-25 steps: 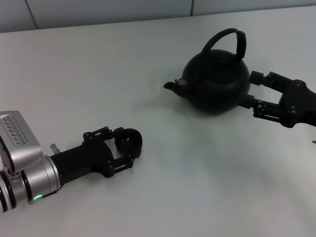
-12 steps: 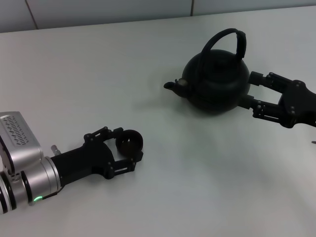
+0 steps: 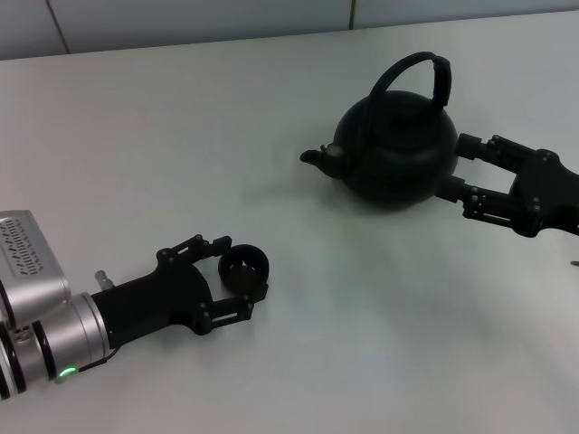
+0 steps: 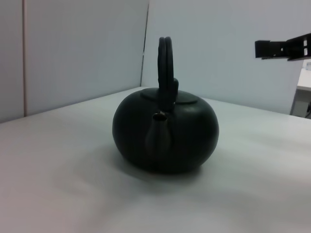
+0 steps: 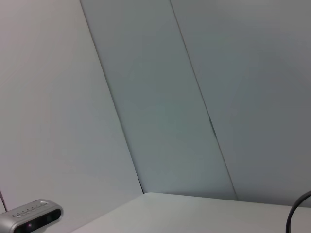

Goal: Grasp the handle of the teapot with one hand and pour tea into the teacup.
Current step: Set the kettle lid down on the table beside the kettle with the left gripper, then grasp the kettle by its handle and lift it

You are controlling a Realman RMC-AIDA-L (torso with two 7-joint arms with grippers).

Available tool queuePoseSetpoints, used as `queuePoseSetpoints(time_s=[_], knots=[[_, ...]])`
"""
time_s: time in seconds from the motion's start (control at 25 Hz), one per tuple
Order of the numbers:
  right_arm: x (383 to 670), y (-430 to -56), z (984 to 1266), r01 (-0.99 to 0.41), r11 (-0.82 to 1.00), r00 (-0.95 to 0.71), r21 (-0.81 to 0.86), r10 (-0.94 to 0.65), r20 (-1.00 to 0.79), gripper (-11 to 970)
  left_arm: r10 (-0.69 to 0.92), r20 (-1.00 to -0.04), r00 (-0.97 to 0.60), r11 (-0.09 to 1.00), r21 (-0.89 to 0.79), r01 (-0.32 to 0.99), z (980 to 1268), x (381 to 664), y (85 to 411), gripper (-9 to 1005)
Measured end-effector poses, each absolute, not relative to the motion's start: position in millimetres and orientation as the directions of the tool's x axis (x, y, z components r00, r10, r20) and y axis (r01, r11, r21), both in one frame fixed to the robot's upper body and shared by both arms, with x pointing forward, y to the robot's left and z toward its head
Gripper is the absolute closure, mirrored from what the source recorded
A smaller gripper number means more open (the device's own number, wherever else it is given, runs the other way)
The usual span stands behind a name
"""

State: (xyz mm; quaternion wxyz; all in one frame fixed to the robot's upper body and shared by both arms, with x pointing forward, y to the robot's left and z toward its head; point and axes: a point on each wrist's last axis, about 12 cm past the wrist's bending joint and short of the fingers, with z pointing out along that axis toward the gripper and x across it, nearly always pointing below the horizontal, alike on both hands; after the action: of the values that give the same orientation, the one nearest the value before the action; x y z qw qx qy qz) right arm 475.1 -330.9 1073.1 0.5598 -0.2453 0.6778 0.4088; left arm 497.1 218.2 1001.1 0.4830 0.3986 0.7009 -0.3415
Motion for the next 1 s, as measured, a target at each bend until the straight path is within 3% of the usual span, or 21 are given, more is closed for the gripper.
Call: queuePoseSetpoints(time_s=[0.8,1.0], knots=[[473,-331,1072,-0.787,0.547,-0.258,0.285,0.129,-0.958,141,0.154,-0.981,-0.115,0.429,-0.039,0.903,1016,488,231,159],[472,-331,1071,-0.785,0.548,-0.261,0.29,0.133,-0.956,142,0.136,-0.986,-0.098,0.304,-0.053,0.951,1027,483,227,160]])
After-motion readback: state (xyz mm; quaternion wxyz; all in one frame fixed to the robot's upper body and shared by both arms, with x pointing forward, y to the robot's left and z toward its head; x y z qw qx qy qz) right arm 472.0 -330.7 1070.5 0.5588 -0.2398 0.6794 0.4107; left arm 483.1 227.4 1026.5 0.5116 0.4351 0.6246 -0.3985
